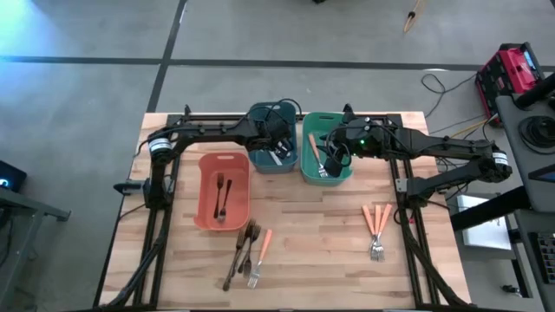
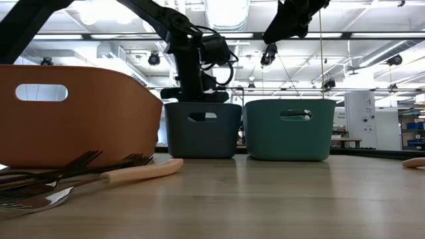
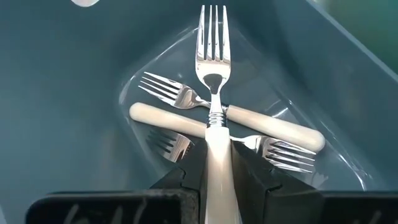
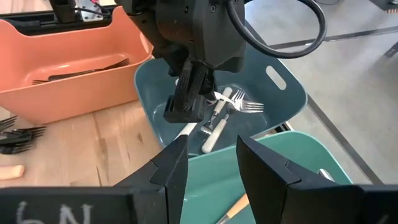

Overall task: Sort silverware by color (type)
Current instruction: Put the white fork into the blue bin, then put the orange fork into the green bin

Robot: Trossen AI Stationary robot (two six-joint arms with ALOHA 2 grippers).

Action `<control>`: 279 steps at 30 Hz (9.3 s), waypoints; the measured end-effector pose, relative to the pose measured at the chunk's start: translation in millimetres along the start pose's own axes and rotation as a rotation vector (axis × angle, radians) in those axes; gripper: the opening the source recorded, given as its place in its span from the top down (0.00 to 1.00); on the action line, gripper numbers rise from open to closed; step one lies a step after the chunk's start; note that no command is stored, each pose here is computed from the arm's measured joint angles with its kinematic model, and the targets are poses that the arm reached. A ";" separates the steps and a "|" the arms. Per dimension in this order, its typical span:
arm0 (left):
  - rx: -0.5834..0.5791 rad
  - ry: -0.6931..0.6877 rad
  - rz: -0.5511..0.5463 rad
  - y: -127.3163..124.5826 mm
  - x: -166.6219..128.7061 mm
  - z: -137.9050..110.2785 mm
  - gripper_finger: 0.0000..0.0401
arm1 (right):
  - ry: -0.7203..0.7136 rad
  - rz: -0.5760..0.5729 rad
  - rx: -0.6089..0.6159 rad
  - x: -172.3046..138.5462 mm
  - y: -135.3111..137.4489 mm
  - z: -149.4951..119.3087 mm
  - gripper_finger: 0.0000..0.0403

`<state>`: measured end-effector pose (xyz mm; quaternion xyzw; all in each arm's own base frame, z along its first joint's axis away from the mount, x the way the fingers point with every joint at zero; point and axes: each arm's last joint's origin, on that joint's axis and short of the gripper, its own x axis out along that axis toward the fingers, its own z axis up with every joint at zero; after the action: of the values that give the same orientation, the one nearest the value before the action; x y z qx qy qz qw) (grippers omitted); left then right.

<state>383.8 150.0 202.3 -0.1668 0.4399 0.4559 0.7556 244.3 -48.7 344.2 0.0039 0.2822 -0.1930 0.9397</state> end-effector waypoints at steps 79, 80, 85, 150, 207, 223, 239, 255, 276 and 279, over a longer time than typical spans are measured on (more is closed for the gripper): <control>0.263 -1.108 -0.896 108.4 -186.4 -207.1 0.70 | 0.788 0.212 0.467 45.2 129.2 -33.4 0.68; 0.268 -1.112 -0.893 108.3 -186.5 -207.0 0.70 | 0.807 0.197 0.470 43.9 129.8 -35.5 0.68; 0.275 -1.116 -0.887 108.2 -186.4 -207.0 0.70 | 0.889 0.132 0.478 35.6 131.7 -43.6 0.68; 0.316 -1.138 -0.858 108.0 -188.5 -205.3 0.70 | 1.208 -0.257 0.467 34.6 123.2 -213.2 0.58; 0.371 -1.176 -1.247 77.7 -191.7 -204.2 0.70 | -0.040 0.587 0.454 0.8 124.4 -76.7 0.86; 0.330 -1.132 -1.423 -1.4 -173.8 -189.5 0.70 | -0.522 0.755 0.093 -9.8 118.4 -40.5 0.86; 0.425 -0.977 -1.642 -99.6 -140.1 -132.2 0.70 | -0.605 0.943 -0.074 -18.4 124.4 -39.1 0.86; 0.457 -0.863 -1.810 -138.2 -121.2 -107.1 0.70 | -0.596 0.980 -0.093 -19.0 125.4 -40.2 0.86; 0.476 -0.870 -1.812 -126.1 -112.3 -86.9 0.70 | -0.605 0.995 -0.072 -20.5 125.1 -38.6 0.86; 0.482 -0.888 -1.806 -126.5 -113.7 -84.1 0.70 | -0.611 0.991 -0.083 -20.5 125.1 -38.7 0.86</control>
<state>423.9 -33.5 229.5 -0.0960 -0.0879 -0.3607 0.9236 253.8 78.9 309.9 0.0428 -0.0299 0.2884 0.9561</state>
